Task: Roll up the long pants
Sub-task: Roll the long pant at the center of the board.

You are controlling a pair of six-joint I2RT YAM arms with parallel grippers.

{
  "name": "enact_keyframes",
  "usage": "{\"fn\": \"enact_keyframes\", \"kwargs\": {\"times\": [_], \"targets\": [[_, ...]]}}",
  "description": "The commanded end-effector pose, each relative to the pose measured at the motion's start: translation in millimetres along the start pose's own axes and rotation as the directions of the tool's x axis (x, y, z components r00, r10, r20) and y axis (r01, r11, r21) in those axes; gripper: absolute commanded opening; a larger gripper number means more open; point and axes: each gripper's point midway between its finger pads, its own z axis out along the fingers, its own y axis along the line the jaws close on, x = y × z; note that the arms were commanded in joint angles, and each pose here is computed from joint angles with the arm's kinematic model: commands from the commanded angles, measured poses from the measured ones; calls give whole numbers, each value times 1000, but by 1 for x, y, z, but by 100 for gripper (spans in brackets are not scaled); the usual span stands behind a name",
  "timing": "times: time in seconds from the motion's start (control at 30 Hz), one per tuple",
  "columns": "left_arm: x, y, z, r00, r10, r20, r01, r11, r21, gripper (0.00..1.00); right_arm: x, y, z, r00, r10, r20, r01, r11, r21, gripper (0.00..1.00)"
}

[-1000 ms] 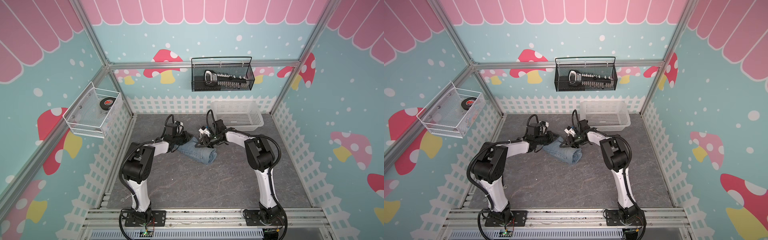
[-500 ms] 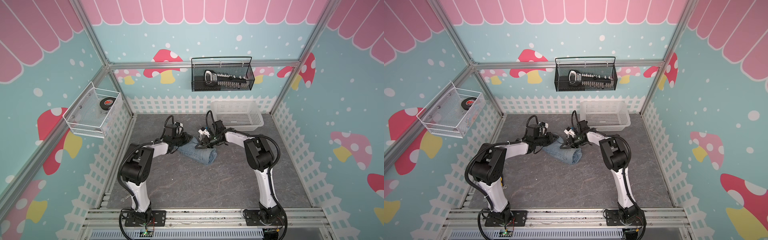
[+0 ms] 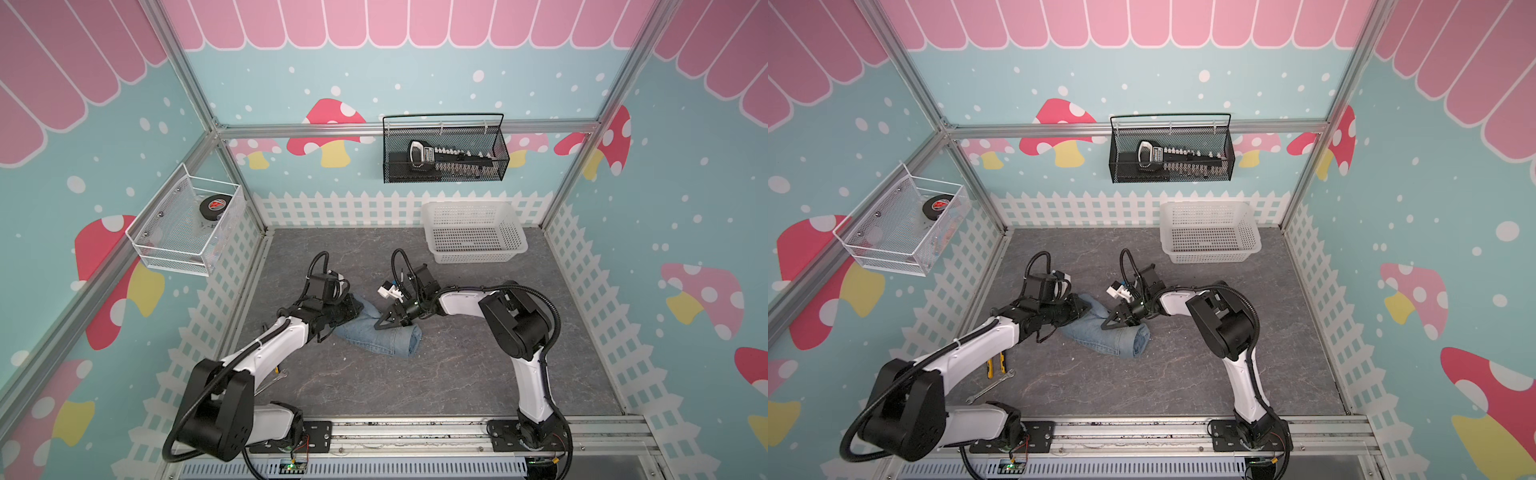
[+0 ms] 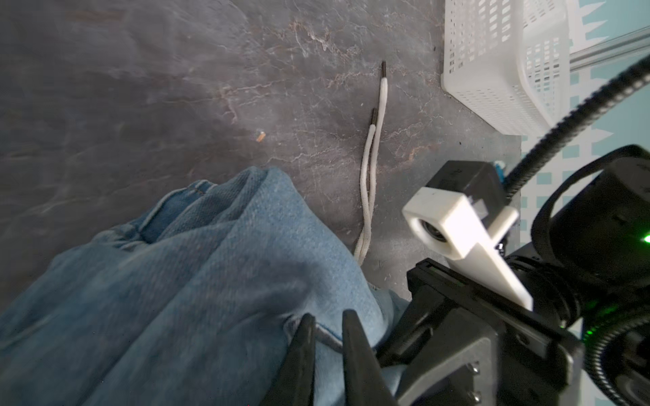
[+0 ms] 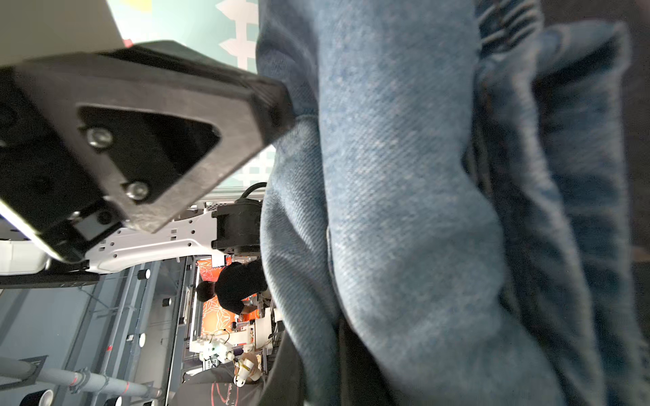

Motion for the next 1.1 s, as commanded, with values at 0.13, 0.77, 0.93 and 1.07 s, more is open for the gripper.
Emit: {"fn": "enact_keyframes", "kwargs": {"times": [0.13, 0.77, 0.93, 1.07], "targets": [[14, 41, 41, 995, -73, -75, 70, 997, -45, 16, 5, -93, -21, 953, 292, 77, -300, 946, 124, 0], [3, 32, 29, 996, -40, -83, 36, 998, -44, 17, 25, -169, -31, 857, 499, 131, -516, 831, 206, 0], [15, 60, 68, 987, -90, -135, 81, 994, -72, 16, 42, -182, -40, 854, 509, 109, -513, 784, 350, 2], [28, 78, 84, 979, -106, -173, 87, 990, -112, 16, 52, -186, -48, 863, 498, 89, -484, 760, 434, 20]]}}
